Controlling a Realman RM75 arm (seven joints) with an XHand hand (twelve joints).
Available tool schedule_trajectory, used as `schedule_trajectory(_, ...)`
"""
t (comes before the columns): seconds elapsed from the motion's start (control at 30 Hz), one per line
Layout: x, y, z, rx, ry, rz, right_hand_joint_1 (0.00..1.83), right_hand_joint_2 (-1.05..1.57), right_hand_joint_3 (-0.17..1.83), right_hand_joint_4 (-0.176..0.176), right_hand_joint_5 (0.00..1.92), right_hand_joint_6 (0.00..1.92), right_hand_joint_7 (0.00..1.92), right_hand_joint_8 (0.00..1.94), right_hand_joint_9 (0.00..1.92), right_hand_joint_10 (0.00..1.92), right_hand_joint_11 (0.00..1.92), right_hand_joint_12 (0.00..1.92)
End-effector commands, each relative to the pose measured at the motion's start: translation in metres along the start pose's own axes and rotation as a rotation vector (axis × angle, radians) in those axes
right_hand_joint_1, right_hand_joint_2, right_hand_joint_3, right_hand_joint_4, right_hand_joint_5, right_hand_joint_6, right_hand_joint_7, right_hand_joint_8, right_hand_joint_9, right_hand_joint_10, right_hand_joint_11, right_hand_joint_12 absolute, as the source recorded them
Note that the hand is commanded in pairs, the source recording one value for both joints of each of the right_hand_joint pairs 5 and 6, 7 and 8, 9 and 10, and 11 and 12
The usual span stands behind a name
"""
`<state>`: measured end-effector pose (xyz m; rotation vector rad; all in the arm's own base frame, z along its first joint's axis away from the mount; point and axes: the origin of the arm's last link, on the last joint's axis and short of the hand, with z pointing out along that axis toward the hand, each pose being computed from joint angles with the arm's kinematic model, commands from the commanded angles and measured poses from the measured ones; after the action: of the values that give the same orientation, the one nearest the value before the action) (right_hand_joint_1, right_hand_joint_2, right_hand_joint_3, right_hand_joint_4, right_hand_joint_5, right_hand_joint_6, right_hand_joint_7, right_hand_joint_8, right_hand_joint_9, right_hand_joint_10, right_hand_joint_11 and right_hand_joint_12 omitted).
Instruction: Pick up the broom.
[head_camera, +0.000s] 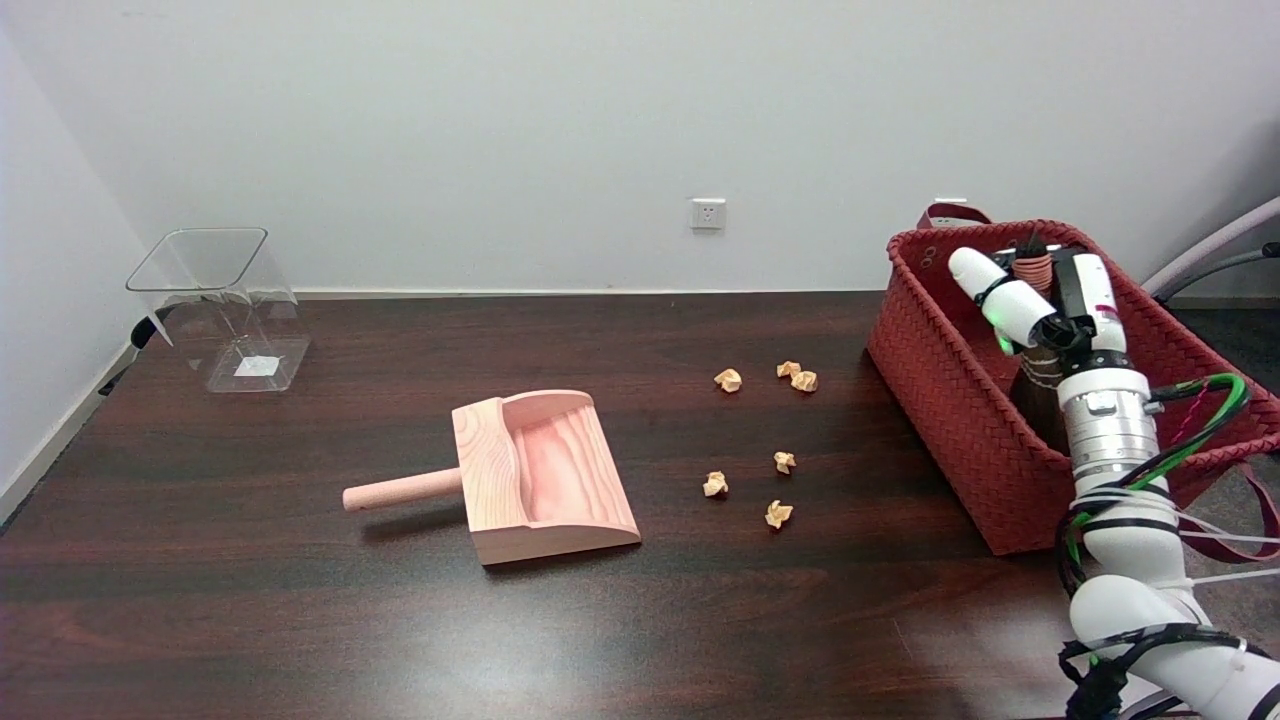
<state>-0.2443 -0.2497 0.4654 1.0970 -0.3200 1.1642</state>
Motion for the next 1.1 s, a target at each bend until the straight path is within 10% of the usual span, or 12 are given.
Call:
schedule_trajectory(0.03, 0.005, -0.022, -0.002, 0.076, 0.105, 0.013, 0.87, 1.30, -0.17, 0.000, 1.92, 1.92, 1.92, 1.92, 1.92, 1.92, 1.92, 1.92)
schedule_trajectory(1.1, -0.028, -0.191, 0.016, 0.530, 0.174, -0.051, 0.75, 1.57, -0.08, 0.000, 1.92, 1.92, 1.92, 1.92, 1.92, 1.92, 1.92, 1.92)
